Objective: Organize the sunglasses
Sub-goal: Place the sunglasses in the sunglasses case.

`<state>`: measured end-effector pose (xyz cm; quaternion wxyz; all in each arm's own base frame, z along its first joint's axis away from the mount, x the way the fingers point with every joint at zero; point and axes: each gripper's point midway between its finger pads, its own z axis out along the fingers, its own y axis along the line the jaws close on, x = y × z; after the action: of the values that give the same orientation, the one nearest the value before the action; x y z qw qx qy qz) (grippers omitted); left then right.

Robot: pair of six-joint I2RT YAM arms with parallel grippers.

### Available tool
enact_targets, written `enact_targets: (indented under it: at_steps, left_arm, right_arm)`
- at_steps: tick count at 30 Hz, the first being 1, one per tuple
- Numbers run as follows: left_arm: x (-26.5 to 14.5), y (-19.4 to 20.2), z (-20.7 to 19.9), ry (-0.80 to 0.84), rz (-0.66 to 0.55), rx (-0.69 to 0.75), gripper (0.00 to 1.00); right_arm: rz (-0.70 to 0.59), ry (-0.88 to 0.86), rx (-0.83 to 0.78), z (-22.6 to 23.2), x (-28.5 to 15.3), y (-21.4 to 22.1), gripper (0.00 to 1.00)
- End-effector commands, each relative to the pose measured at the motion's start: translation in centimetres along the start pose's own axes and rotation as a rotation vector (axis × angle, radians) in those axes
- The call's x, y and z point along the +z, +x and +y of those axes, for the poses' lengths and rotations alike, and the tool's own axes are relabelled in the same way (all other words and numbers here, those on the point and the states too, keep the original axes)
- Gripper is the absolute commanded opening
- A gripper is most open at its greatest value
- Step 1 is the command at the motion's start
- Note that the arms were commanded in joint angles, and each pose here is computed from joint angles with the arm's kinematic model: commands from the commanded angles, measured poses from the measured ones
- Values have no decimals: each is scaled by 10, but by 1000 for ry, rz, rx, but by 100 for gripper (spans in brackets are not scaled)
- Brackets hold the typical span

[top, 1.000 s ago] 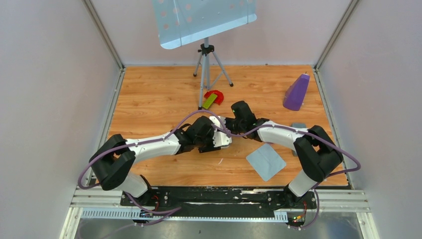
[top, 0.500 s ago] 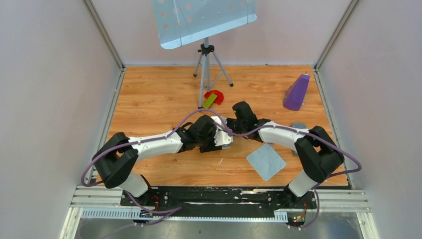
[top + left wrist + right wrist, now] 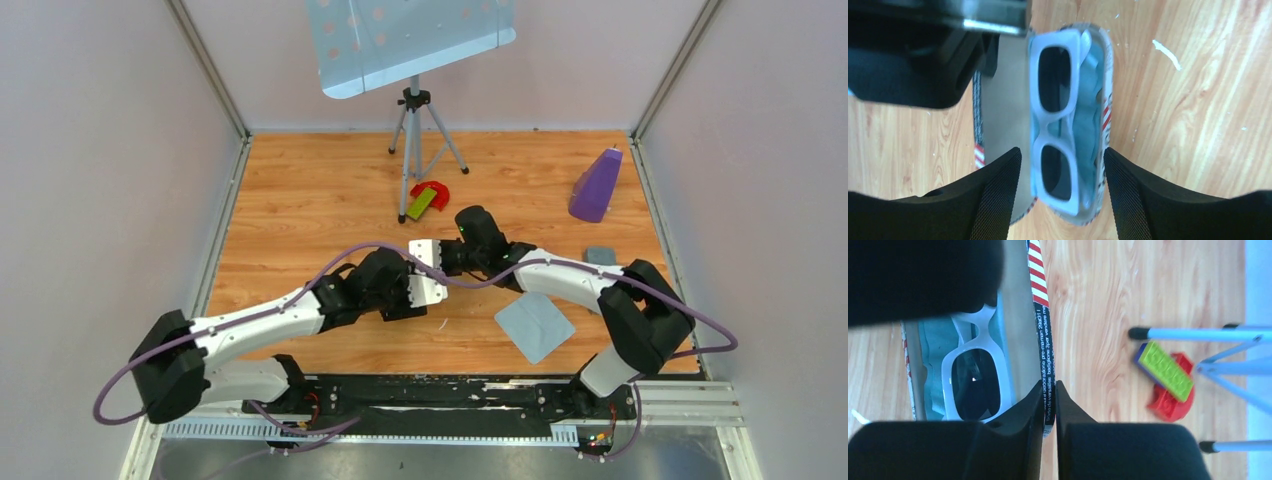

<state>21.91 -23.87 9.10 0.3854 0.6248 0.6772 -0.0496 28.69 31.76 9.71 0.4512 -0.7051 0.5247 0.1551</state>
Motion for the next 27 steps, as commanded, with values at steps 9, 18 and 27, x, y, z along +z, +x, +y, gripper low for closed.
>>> enact_targets:
  at_steps: [9, 18, 27]
  left_arm:
    - [-59, -33, 18, -134, -240, -209, 68]
    - [-49, -35, 31, -254, -335, -218, 64]
    - [-71, -12, 59, -420, -260, -304, 68]
  right_arm:
    - [51, -42, 14, 12, 2, 16, 0]
    - [26, -116, 72, 26, 4, 12, 0]
    - [50, -73, 51, 20, 9, 22, 0]
